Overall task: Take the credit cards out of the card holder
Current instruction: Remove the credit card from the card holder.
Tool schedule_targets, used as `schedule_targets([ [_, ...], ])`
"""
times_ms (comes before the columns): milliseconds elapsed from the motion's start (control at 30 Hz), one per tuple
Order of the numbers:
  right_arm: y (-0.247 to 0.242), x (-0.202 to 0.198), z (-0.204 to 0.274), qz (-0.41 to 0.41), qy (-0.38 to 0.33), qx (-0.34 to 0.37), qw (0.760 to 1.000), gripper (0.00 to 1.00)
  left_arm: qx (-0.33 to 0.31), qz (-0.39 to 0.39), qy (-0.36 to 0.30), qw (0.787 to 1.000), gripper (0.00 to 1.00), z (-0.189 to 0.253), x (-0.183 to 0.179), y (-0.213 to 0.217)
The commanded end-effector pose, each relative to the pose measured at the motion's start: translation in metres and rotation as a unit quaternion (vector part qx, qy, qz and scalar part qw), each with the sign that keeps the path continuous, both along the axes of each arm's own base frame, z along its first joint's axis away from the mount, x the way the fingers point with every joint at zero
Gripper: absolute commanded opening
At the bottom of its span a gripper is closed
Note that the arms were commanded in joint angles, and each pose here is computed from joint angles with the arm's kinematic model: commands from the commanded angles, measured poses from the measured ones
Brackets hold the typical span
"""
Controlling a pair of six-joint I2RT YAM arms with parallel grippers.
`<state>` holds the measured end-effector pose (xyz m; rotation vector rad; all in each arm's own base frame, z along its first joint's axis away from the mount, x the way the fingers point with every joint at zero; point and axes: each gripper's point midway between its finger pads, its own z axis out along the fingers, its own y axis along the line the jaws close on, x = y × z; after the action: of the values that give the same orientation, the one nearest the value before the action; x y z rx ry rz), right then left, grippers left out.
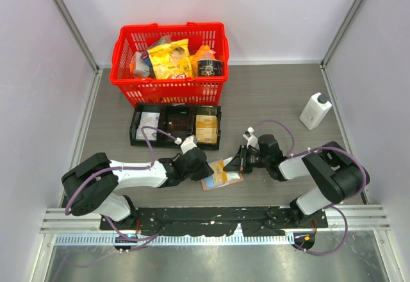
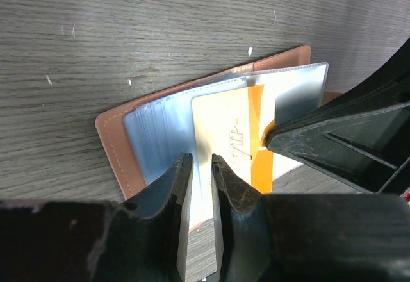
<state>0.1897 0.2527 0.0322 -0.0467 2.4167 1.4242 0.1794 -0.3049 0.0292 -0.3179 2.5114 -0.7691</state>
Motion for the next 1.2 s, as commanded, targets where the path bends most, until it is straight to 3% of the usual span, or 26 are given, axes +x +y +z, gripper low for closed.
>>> schedule_targets([
  [0, -0.001, 0.005, 0.014, -0.003, -0.029, 0.018, 0.999, 0.01, 0.058, -0.004, 0.032, 0.998, 0.23, -0.028, -0.015, 0.025],
  [100, -0.001, 0.004, 0.013, 0.004, -0.027, 0.01, 1.0, 0.02, 0.058, -0.006, 0.031, 0.998, 0.23, -0.027, -0.015, 0.025],
  [300, 0.005, 0.013, 0.016, 0.016, -0.026, 0.011, 0.999, 0.27, 0.059, -0.017, 0.03, 0.998, 0.22, -0.027, -0.014, 0.02],
  [467, 0.011, 0.021, 0.016, 0.023, -0.027, 0.013, 0.999, 0.32, 0.058, -0.02, 0.03, 0.998, 0.22, -0.027, -0.014, 0.02],
  [567, 0.012, 0.023, 0.01, 0.026, -0.018, 0.005, 0.999, 0.29, 0.058, -0.021, 0.03, 0.998, 0.22, -0.027, -0.014, 0.019],
  [767, 0.01, 0.022, 0.005, 0.022, -0.016, 0.0, 1.0, 0.01, 0.06, -0.019, 0.032, 0.998, 0.22, -0.028, -0.015, 0.021],
  [1167, -0.043, 0.042, 0.028, -0.097, -0.053, -0.037, 0.993, 0.01, 0.046, -0.013, 0.029, 0.998, 0.23, -0.021, -0.015, 0.02],
])
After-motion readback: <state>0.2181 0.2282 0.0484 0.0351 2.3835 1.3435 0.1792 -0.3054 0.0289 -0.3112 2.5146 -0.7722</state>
